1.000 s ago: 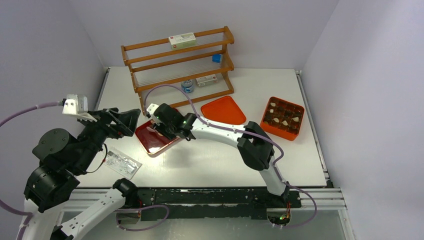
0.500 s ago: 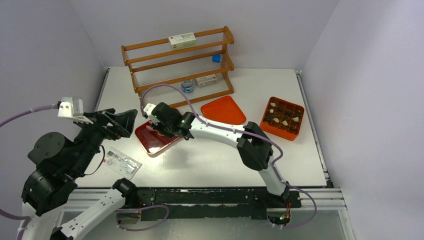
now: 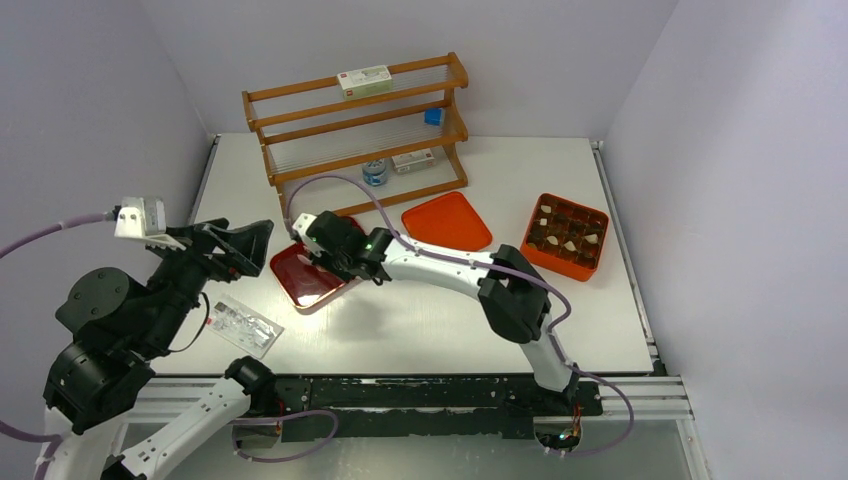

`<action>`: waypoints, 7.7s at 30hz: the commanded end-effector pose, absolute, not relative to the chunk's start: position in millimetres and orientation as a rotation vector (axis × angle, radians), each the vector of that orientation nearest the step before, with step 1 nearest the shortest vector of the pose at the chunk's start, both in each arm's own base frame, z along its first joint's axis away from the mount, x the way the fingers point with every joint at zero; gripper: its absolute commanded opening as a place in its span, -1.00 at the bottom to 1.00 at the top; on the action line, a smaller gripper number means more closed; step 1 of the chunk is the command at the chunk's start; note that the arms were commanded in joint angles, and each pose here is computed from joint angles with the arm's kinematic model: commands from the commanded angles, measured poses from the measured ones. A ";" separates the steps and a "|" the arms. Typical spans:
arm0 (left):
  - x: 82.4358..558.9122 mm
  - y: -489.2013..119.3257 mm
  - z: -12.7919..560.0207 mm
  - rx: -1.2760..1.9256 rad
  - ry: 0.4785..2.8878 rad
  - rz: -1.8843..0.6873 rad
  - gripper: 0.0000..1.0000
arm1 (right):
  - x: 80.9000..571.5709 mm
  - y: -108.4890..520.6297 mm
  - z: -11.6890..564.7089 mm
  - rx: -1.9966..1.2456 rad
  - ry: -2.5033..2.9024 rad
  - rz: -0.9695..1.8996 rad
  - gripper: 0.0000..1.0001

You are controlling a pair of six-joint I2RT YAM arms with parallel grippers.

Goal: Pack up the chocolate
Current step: Pick up the fake chocolate from the plate, then place the fake chocolate in the packing bottle.

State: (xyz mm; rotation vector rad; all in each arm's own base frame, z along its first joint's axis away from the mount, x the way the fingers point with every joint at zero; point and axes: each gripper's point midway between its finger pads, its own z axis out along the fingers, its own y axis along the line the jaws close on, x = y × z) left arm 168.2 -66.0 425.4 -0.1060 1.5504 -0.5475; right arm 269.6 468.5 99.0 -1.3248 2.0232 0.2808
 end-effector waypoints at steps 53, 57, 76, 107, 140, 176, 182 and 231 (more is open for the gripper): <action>178.3 -48.3 394.1 -0.149 1.558 -0.414 0.96 | 249.1 486.9 111.6 -0.973 2.174 0.204 -0.25; 178.2 -48.1 394.9 -0.149 1.556 -0.414 0.97 | 249.0 485.9 104.3 -0.993 2.186 0.177 -0.25; 176.9 -46.1 395.4 -0.153 1.552 -0.411 0.96 | 236.1 483.9 103.2 -1.065 2.153 0.112 -0.44; 183.6 -47.8 377.2 -0.136 1.586 -0.369 0.97 | 232.5 468.4 135.9 -0.994 2.147 0.219 -0.49; 225.0 -81.7 265.4 0.050 1.774 -0.244 0.97 | 235.9 186.9 205.3 -0.275 2.468 -0.109 -0.48; 212.0 -83.4 279.9 0.066 1.700 -0.323 0.96 | 256.6 2.2 166.3 0.348 2.661 -0.277 -0.37; 211.9 -83.1 279.3 0.064 1.703 -0.322 0.96 | 259.8 -0.7 163.5 0.358 2.660 -0.278 -0.31; 193.4 -27.5 309.8 -0.182 1.518 -0.239 0.97 | 299.9 338.3 207.3 -0.482 2.326 0.312 -0.29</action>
